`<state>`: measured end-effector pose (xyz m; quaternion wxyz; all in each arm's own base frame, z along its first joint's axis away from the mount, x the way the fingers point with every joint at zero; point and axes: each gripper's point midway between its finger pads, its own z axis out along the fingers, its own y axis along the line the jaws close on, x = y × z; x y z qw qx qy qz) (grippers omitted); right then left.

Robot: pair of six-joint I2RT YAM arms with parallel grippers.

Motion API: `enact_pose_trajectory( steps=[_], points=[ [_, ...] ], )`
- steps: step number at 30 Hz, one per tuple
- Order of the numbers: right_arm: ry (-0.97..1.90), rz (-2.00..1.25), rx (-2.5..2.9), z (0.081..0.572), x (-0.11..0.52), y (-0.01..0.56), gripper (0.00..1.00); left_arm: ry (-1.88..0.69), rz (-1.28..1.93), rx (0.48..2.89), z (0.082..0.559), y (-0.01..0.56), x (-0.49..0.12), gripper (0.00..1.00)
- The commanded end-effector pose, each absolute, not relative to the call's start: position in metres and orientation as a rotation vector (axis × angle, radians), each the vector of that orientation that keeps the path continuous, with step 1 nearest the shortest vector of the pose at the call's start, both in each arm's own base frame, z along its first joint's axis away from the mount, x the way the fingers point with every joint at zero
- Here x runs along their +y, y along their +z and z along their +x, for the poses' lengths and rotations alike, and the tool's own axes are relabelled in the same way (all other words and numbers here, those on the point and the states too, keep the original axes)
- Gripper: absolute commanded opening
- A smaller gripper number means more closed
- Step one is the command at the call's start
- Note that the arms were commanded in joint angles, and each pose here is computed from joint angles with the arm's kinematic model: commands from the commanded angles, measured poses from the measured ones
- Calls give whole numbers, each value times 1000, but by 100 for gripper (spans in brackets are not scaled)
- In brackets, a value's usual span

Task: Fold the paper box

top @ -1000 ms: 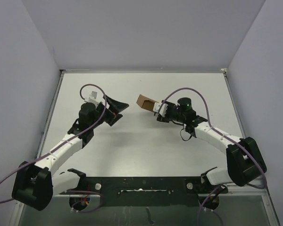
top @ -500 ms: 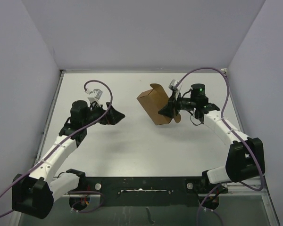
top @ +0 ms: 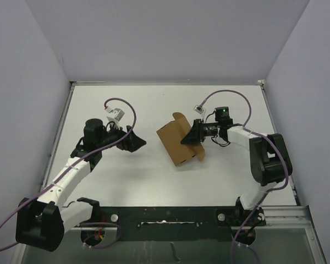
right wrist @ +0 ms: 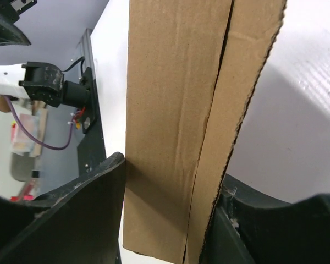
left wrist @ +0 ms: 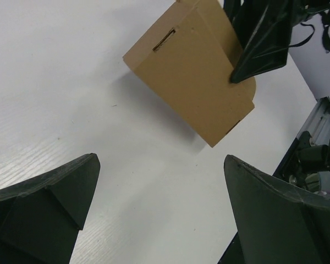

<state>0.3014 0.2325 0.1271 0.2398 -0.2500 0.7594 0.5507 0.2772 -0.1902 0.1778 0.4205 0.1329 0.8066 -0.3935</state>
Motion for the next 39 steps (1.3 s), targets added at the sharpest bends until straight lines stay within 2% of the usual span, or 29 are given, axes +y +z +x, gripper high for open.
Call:
enact_pose_trajectory(
  steps=[1, 8, 14, 21, 35, 37, 39],
  points=[
    [1664, -635, 2056, 300, 238, 129, 40, -1079, 359, 1975, 280, 185, -198, 97],
    [1685, -519, 2175, 304, 235, 97, 49, -1225, 238, 2071, 284, 167, -207, 93],
    [1584, -504, 2270, 310, 227, 76, 56, -1368, 44, 2196, 287, 149, -225, 90],
    [1409, -576, 2345, 315, 216, 63, 67, -1306, -15, 2349, 294, 120, -272, 90],
    [985, -937, 2402, 312, 216, 61, 72, -1154, -30, 2568, 316, 84, -306, 77],
    [952, -973, 2397, 310, 217, 62, 71, -1138, -12, 2592, 316, 80, -309, 75],
    [913, -1010, 2385, 310, 219, 64, 63, -1116, 5, 2612, 316, 76, -312, 73]
  ],
)
